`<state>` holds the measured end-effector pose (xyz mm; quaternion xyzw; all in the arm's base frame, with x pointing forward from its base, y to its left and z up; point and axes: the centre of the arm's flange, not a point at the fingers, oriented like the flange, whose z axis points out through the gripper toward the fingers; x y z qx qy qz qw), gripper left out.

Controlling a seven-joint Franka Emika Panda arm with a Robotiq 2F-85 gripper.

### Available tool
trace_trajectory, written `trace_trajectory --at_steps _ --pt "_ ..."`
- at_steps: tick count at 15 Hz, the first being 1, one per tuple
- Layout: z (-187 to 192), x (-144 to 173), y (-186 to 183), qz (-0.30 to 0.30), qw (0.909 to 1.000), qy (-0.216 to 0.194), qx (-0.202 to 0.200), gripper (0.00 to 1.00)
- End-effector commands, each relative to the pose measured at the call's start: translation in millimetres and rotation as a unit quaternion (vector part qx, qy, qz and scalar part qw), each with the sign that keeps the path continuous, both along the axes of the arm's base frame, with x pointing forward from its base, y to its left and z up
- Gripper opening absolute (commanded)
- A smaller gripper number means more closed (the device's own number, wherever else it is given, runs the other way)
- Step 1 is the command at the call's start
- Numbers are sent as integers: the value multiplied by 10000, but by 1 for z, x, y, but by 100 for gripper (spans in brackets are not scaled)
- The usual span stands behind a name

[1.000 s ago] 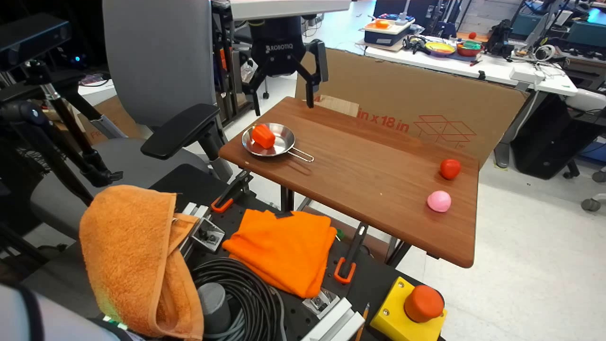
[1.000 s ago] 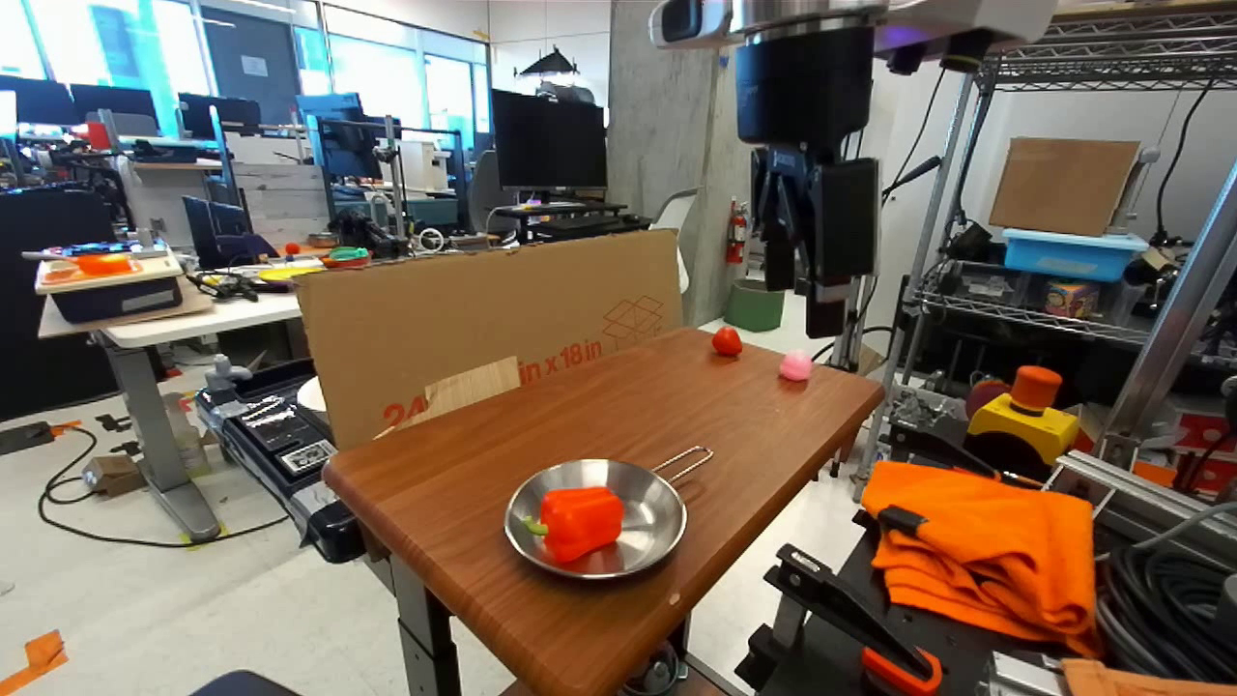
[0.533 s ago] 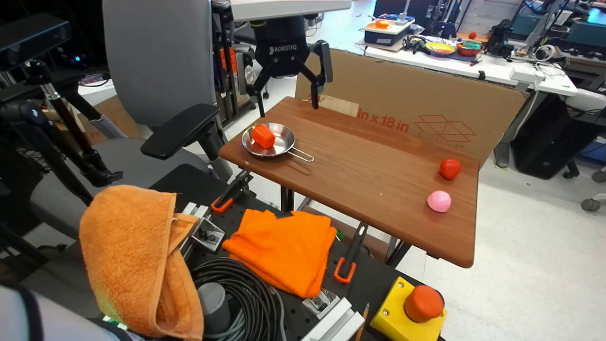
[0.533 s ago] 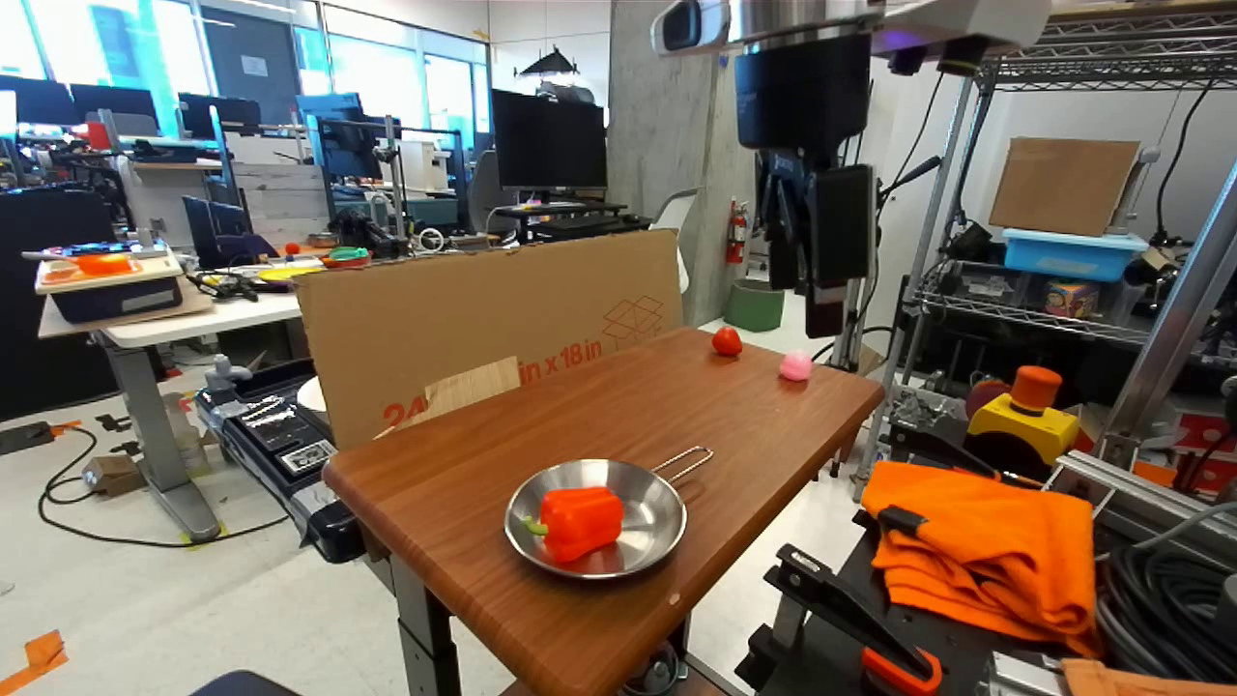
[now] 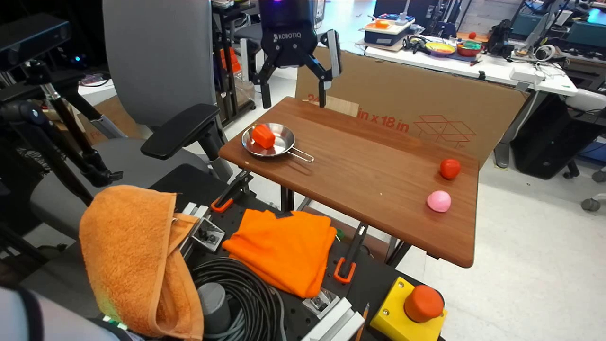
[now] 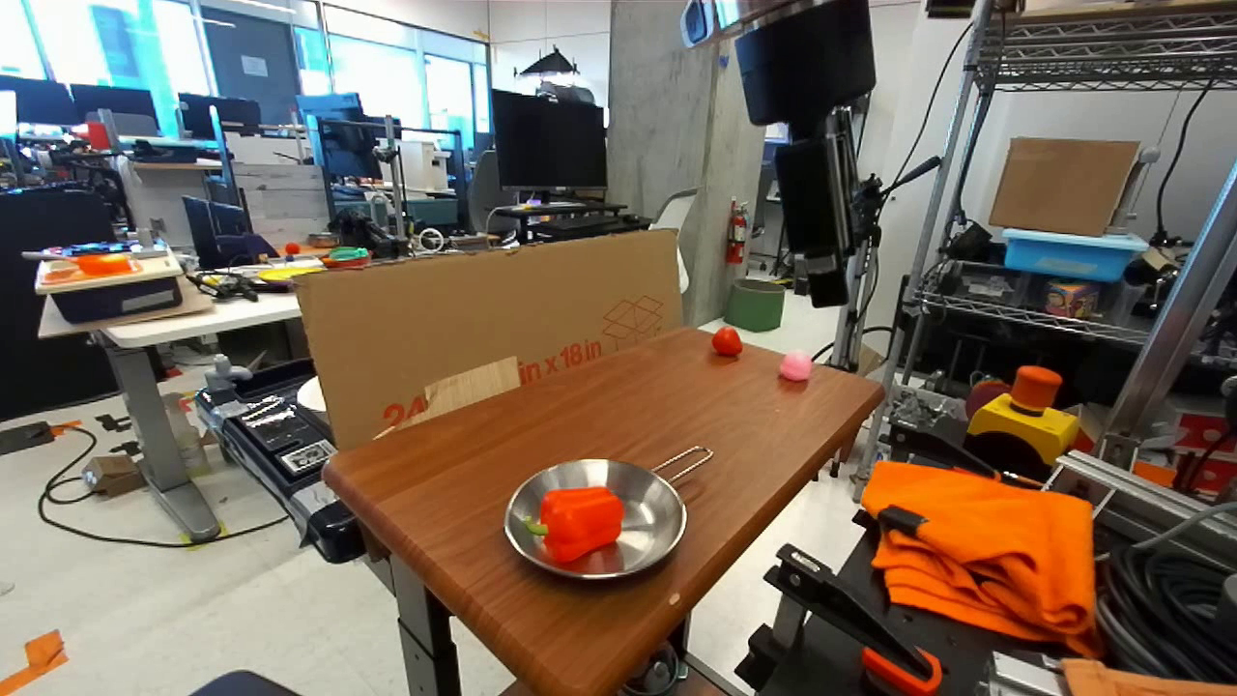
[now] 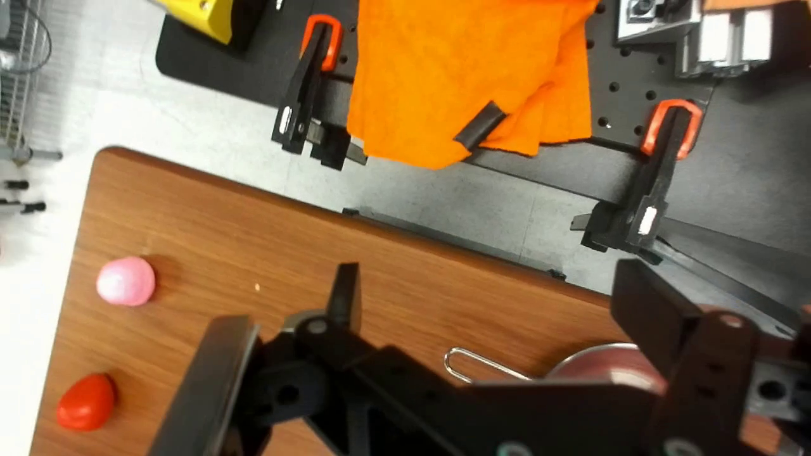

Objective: Remove the pepper from the pan and put it on the table

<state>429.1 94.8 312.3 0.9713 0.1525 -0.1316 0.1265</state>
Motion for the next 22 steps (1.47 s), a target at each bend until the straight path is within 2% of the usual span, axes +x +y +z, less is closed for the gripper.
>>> trace_trajectory --at_steps 1,3,6,12,14,19,22 --pt "-2 11 3 -542 9977 386 146 100" --pt "-4 11 5 -389 9978 383 384 100" --pt "-1 10 9 16 9986 232 467 100" --pt "2 13 13 68 9991 212 361 100" --pt "3 14 15 -51 9996 183 190 100" --pt "5 12 19 354 9985 174 377 100" --pt "1 13 20 353 9986 299 240 100"
